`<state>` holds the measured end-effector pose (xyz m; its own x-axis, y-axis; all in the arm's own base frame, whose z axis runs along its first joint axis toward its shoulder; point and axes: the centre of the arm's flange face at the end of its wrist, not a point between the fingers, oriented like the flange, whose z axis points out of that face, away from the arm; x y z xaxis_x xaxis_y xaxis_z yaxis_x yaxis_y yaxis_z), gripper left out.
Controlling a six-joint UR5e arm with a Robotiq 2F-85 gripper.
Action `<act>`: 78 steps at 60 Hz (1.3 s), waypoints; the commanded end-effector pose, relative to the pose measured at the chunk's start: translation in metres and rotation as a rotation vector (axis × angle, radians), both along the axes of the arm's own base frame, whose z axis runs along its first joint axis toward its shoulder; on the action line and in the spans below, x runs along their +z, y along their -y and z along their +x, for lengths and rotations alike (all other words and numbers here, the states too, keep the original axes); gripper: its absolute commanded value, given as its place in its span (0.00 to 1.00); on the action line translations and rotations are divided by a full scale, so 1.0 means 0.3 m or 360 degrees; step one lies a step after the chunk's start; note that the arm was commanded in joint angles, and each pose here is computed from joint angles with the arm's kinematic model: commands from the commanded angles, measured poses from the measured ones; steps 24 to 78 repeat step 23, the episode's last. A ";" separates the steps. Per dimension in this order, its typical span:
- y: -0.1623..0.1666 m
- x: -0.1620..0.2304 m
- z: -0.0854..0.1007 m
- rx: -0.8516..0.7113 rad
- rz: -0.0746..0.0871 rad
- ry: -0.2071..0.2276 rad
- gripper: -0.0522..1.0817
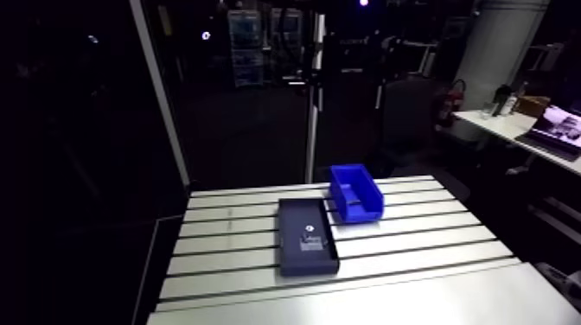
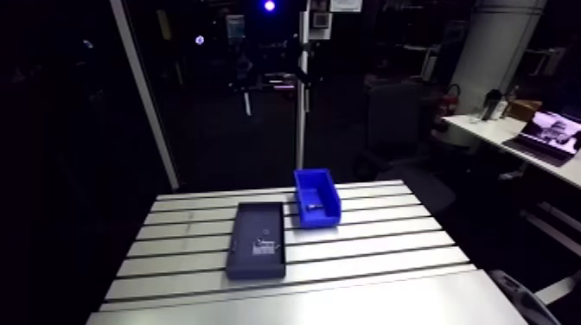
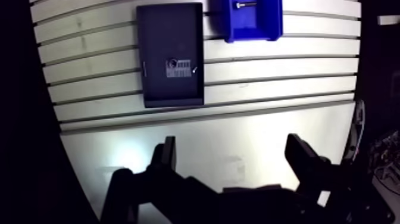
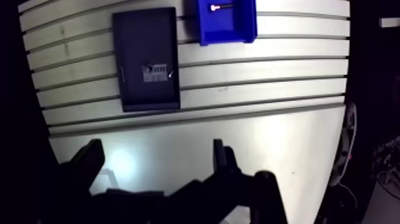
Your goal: Pick up the M10 bolt from the tray and put it into the blue bin.
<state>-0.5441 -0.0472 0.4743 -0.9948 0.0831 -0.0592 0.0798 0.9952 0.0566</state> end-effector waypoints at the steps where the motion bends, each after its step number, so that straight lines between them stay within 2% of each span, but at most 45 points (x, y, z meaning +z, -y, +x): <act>1: -0.004 0.001 -0.005 0.0002 0.0003 -0.0016 0.05; 78: -0.003 -0.011 -0.003 0.0000 0.0001 -0.0006 0.05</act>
